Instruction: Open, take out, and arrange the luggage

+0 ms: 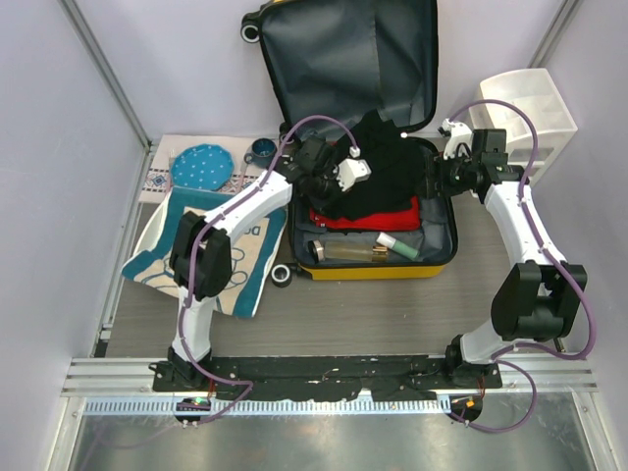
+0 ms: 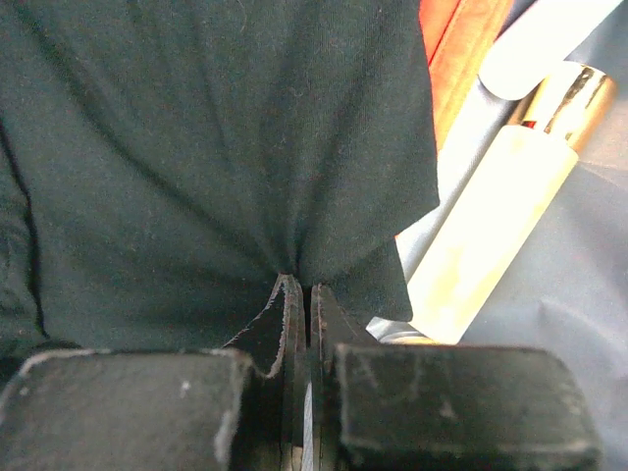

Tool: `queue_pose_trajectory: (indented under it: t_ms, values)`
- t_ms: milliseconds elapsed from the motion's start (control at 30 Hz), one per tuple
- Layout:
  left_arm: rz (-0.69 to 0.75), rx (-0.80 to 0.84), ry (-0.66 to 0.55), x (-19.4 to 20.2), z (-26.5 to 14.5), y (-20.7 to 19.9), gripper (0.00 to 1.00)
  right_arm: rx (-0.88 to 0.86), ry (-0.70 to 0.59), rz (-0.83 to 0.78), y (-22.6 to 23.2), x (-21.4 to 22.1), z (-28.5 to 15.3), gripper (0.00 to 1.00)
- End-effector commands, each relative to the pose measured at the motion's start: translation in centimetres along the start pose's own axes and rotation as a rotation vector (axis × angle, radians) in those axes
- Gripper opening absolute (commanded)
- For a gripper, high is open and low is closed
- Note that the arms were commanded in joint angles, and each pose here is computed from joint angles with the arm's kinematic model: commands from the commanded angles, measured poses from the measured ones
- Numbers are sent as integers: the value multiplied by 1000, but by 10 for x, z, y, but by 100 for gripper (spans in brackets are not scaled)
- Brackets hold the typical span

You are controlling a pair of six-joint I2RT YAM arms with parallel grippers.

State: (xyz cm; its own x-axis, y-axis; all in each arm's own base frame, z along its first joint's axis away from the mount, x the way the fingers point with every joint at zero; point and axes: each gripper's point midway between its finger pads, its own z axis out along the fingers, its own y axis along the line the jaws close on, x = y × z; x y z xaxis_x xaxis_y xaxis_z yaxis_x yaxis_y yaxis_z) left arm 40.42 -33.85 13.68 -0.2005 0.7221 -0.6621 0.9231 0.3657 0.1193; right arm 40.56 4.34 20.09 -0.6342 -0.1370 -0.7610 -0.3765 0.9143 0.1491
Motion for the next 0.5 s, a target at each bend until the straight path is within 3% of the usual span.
queue_pose_trajectory:
  t_ms: [0, 233, 433, 467]
  values:
    - [15, 102, -79, -15, -44, -17, 0, -4, -45, -29, -2, -14, -1, 69]
    - [9, 242, -169, -28, -70, -52, 0, -21, -40, -14, 1, -10, 2, 69]
    - [9, 162, -82, 3, -47, -29, 0, -35, -36, -22, 3, -9, 2, 69]
    - [-2, 147, -69, 6, -44, -24, 4, -35, -36, -23, 3, -9, 3, 69]
